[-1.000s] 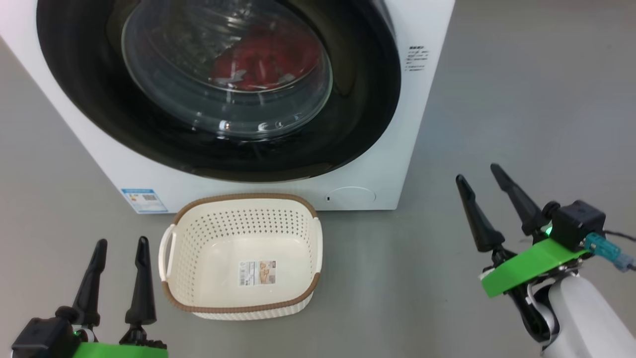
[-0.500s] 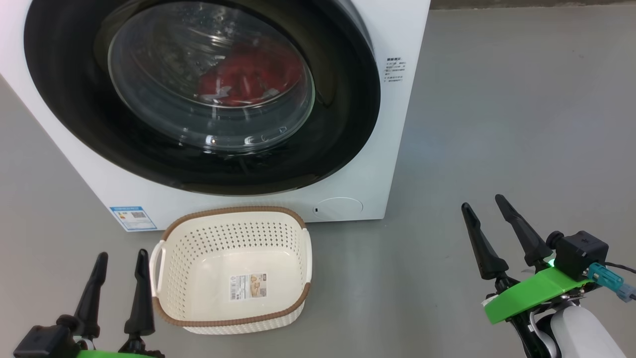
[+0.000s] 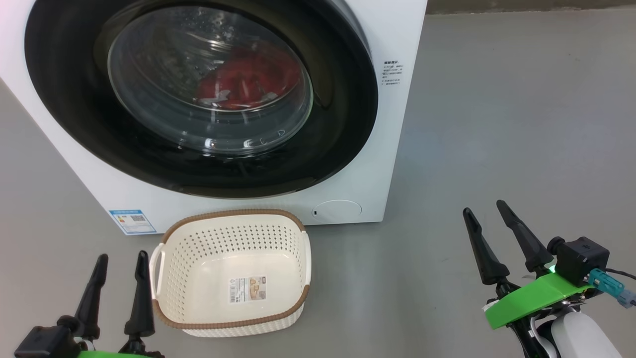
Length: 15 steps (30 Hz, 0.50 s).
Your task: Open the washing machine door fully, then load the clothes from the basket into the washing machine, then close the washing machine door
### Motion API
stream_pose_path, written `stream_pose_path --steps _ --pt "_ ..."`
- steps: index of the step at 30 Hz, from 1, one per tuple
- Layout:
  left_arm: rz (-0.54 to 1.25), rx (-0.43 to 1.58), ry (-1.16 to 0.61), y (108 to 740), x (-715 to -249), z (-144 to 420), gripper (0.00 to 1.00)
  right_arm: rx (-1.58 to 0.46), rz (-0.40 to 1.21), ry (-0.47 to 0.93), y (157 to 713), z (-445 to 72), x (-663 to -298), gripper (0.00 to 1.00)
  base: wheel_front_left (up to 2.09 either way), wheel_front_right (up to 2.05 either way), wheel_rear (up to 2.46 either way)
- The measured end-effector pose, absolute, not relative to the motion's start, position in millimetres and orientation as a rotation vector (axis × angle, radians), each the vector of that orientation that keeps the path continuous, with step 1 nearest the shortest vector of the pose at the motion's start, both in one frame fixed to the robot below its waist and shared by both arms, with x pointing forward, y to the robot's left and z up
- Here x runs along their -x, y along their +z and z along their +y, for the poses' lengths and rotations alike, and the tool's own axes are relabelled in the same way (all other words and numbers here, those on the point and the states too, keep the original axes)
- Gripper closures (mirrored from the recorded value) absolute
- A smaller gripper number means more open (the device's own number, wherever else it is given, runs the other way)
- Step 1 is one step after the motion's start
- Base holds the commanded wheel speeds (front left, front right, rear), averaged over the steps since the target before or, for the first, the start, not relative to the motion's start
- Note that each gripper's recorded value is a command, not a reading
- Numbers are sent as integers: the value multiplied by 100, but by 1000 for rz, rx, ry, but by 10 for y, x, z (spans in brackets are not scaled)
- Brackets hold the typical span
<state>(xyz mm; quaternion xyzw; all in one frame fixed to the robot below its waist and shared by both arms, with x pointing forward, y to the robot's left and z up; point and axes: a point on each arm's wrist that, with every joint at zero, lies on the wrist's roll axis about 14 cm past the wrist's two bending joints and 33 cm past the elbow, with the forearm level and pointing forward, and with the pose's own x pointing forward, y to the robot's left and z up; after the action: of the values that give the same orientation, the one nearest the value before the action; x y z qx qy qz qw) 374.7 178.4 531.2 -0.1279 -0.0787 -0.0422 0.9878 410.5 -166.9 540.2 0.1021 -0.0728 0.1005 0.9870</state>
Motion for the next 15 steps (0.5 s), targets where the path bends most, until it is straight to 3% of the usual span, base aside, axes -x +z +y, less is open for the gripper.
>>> stream_pose_path --steps 15 --pt "-151 256 -77 5286 -3746 1806 0 -207 -139 203 5376 -1659 -4129 0 0 0 0"
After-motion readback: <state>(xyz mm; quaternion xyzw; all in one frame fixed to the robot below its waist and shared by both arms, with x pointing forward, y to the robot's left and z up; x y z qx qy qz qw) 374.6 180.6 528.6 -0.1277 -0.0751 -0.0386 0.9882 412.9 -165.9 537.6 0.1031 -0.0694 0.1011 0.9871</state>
